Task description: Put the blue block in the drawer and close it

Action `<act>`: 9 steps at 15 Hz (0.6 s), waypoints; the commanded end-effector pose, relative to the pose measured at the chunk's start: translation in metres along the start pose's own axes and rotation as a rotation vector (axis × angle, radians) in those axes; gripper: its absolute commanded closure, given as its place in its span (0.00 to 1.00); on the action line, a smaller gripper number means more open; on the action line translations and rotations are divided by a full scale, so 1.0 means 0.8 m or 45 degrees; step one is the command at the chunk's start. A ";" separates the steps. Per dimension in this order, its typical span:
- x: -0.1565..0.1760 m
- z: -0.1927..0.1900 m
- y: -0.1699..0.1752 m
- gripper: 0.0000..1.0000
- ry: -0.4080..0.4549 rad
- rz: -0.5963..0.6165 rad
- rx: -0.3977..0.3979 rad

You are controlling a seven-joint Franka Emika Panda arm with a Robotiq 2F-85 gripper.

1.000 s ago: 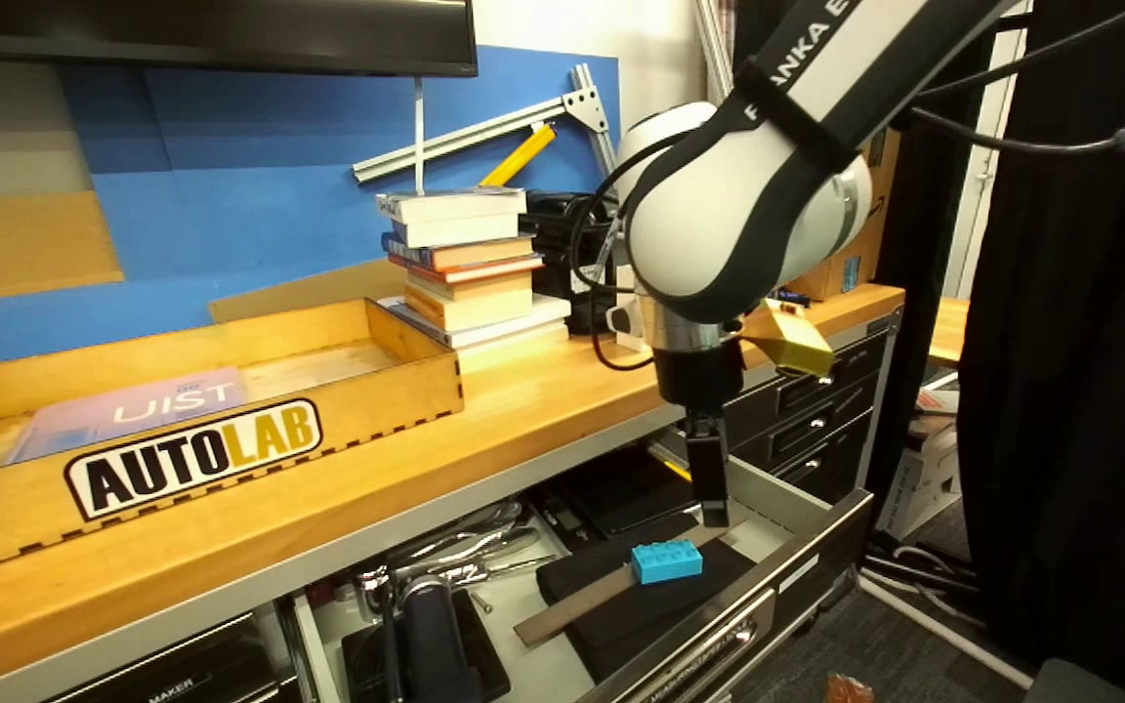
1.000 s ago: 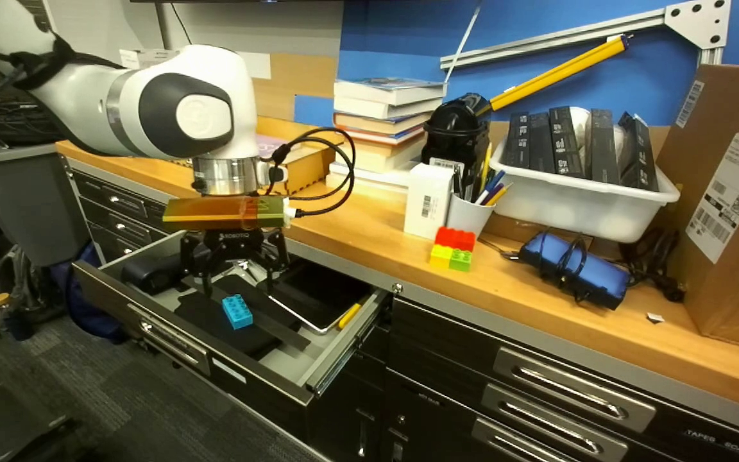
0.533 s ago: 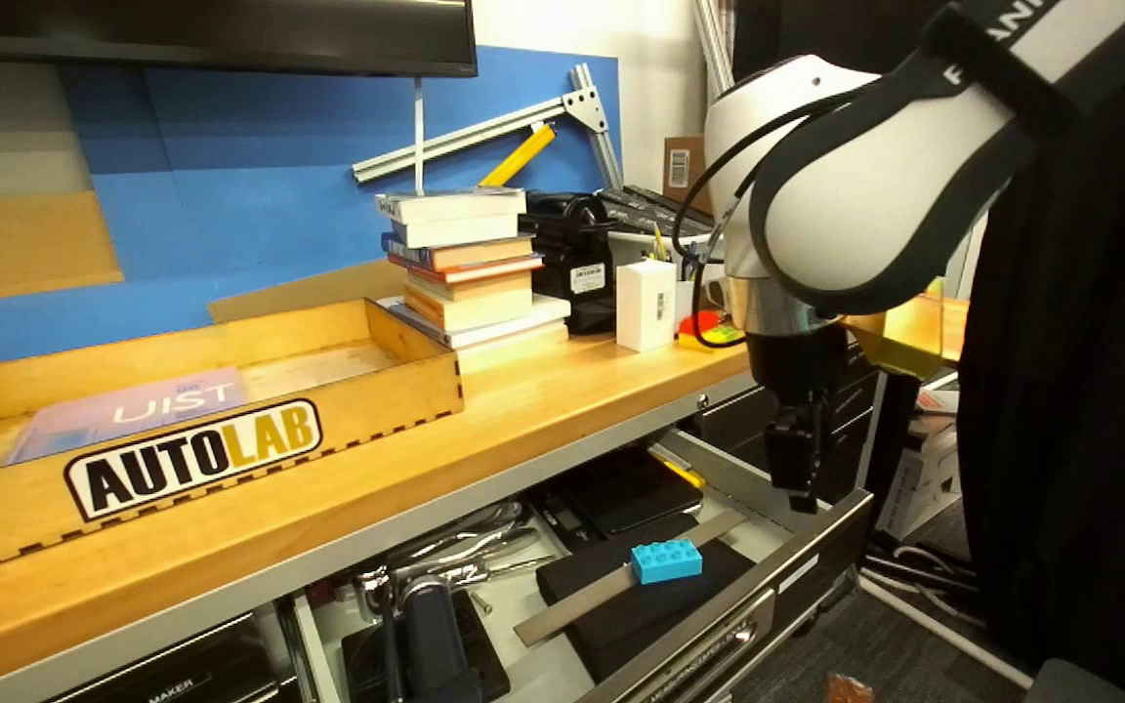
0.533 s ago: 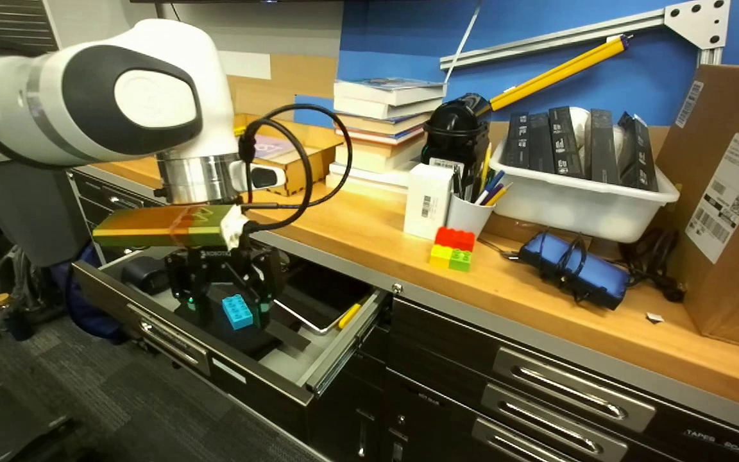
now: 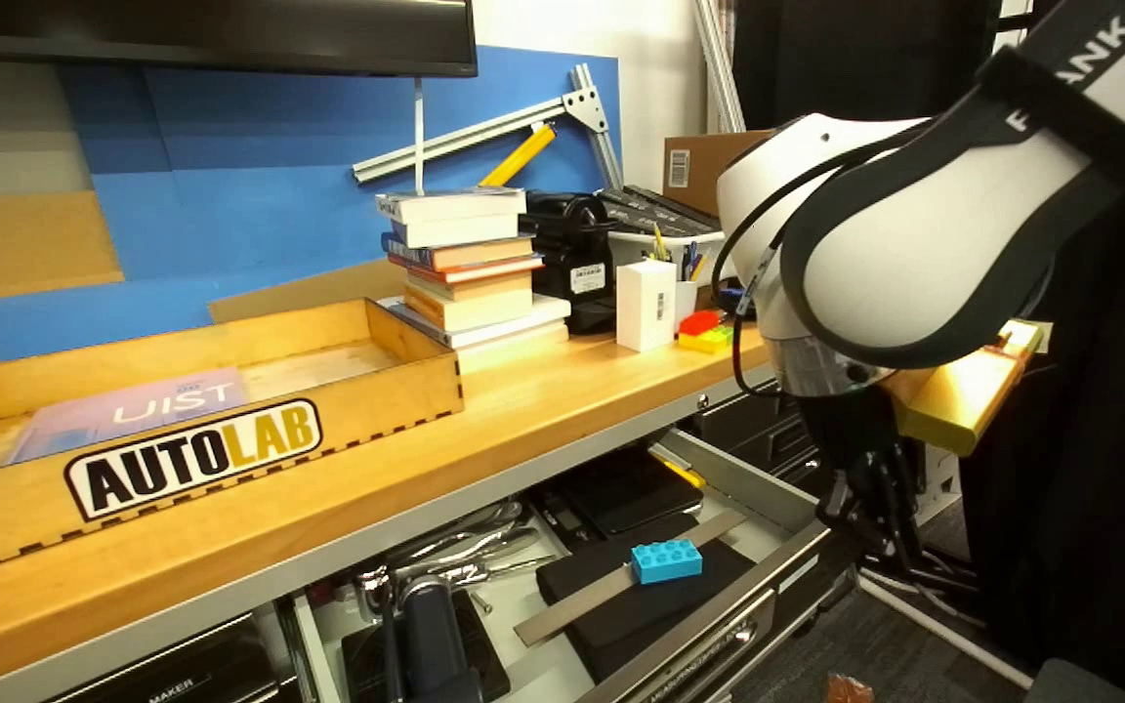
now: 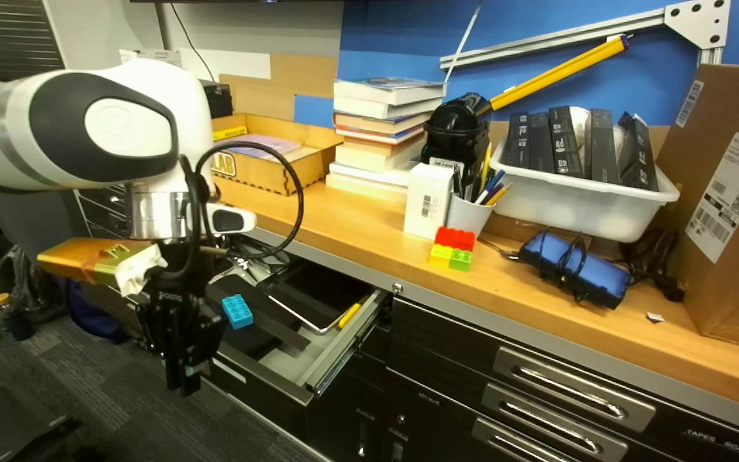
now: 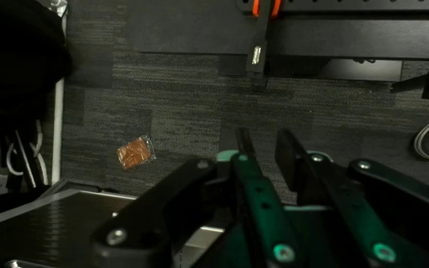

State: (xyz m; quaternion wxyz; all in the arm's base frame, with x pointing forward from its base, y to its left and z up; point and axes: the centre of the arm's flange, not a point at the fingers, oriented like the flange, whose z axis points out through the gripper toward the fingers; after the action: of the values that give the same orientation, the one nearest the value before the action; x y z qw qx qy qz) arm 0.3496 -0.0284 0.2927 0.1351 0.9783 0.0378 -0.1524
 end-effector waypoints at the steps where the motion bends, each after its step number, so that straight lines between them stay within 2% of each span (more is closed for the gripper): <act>1: 0.007 0.004 -0.027 1.00 -0.003 0.030 0.068; 4: 0.020 0.011 -0.047 1.00 0.005 0.007 0.127; 9: 0.041 0.024 -0.075 1.00 0.073 -0.070 0.124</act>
State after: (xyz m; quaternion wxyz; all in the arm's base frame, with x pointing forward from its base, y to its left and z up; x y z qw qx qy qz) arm 0.3574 0.0134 0.2607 0.0878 0.9842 0.0460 -0.1470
